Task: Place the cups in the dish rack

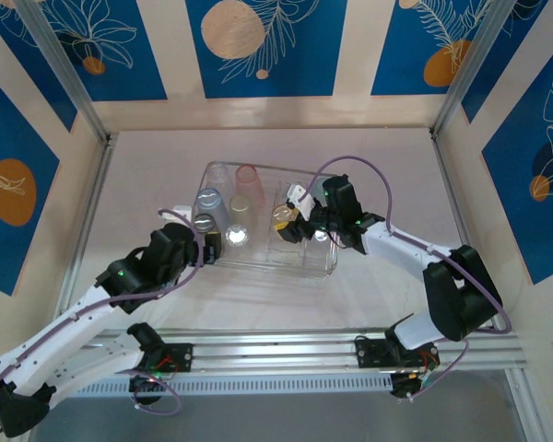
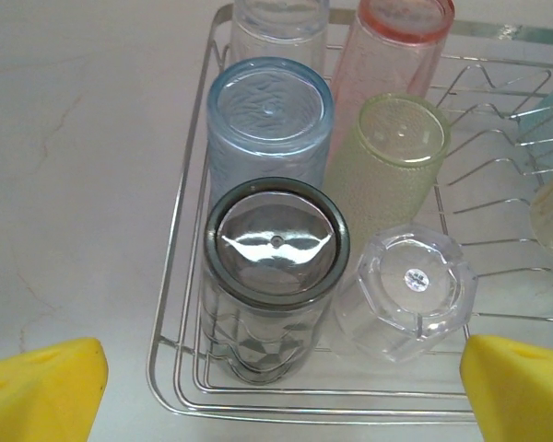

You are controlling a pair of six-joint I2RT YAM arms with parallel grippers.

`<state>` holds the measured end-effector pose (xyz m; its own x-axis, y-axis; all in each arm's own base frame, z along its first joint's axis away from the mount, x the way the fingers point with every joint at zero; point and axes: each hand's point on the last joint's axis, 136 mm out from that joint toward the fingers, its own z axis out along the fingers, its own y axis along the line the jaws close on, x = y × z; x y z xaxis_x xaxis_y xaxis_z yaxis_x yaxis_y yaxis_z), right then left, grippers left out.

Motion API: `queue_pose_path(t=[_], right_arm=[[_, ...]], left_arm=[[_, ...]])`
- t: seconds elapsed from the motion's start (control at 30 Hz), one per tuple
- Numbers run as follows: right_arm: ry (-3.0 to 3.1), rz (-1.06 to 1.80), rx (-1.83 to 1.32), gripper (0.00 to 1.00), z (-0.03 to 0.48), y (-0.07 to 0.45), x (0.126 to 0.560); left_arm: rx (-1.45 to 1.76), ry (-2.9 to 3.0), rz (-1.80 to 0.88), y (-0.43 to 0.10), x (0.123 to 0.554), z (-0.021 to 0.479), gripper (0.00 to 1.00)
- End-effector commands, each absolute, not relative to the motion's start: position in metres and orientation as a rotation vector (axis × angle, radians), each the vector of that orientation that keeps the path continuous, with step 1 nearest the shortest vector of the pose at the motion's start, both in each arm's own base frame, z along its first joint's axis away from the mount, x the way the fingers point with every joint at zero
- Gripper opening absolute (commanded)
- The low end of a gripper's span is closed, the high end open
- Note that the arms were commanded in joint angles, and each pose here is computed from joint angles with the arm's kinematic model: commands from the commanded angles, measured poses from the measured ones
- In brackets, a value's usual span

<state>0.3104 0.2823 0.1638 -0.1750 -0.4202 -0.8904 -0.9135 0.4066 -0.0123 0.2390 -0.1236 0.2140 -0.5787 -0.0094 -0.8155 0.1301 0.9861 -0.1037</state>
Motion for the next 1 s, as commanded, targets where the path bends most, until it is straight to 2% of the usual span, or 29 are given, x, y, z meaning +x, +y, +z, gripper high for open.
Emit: queue_pose_path(t=[0.0,0.5,0.97], right_arm=[[1.704,0.759,-1.149,0.67,0.179,0.292,0.299],[1.754,0.739,-1.124,0.73,0.163,0.282,0.293],[1.758,0.743,-1.161,0.77,0.175,0.277,0.285]], left_arm=[[0.081,2.150,-0.250,-0.131,0.243,0.232,0.98],[0.151,2.198,-0.266,-0.147,0.247,0.223,0.98],[0.241,2.267,-0.305,-0.173,0.255,0.213,0.97]])
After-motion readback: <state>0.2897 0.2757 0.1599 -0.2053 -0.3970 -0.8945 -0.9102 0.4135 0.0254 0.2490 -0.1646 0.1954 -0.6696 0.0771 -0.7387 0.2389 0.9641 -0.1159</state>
